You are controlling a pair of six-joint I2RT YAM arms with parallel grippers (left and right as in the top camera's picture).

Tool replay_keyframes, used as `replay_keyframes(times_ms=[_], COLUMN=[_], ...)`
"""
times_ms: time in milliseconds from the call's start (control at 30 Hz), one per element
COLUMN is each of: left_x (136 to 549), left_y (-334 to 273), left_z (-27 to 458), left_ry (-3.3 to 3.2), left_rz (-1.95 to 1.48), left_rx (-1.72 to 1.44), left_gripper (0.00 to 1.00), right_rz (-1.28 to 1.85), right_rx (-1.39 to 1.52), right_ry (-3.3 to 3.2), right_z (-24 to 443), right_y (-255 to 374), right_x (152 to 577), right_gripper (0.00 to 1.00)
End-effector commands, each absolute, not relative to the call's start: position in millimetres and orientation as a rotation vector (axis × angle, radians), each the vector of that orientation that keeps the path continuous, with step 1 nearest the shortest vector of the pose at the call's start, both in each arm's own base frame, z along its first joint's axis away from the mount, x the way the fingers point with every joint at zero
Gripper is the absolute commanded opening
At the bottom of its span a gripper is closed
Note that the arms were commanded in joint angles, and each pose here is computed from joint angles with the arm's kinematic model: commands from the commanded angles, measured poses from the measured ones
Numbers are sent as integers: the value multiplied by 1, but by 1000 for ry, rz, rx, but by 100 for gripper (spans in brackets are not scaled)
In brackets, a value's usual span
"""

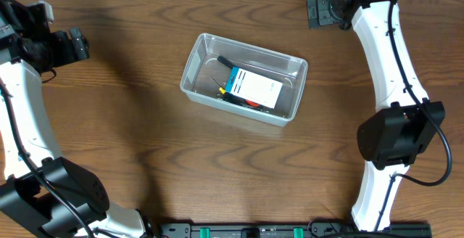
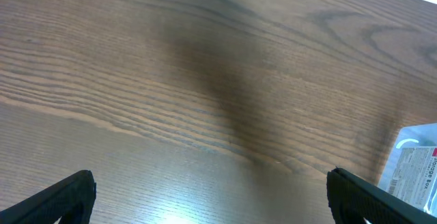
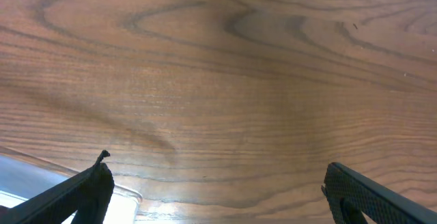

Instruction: Pack container

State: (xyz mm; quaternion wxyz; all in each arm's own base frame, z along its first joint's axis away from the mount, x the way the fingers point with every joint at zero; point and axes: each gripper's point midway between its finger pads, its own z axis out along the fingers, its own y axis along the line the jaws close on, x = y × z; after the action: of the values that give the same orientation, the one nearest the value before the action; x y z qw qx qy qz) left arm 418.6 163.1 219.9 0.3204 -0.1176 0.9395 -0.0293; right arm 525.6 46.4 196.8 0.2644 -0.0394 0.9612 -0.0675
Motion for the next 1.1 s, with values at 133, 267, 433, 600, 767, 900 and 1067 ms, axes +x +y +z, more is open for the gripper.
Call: replay_keyframes(times_ms=[133,267,433,600,767,900,1067], left_x=[421,421,421,421,421,421,421], left_y=[162,162,162,162,162,162,162], left_z=[225,225,225,225,225,225,225], left_ry=[2455,2455,2455,2455,2455,2455,2455], left_rz=[-90,-90,-90,-90,-90,-90,-90], left_rx=[-307,-307,-307,-307,-307,-307,-307], left_gripper=[98,98,98,98,98,98,98], right_rz=[-186,-194,-185,-145,-109,-86,-91], right_rx=[-68,-45,-18,-7,16,28,59], right_ry=[2582,2589,2514,2322,2123,1995,1877], right_z=[203,200,240,334,423,474,514], right_y=[42,33,25,28,23,18,7], right_x=[528,528,520,487,433,389,335], right_gripper=[99,99,99,99,99,99,99])
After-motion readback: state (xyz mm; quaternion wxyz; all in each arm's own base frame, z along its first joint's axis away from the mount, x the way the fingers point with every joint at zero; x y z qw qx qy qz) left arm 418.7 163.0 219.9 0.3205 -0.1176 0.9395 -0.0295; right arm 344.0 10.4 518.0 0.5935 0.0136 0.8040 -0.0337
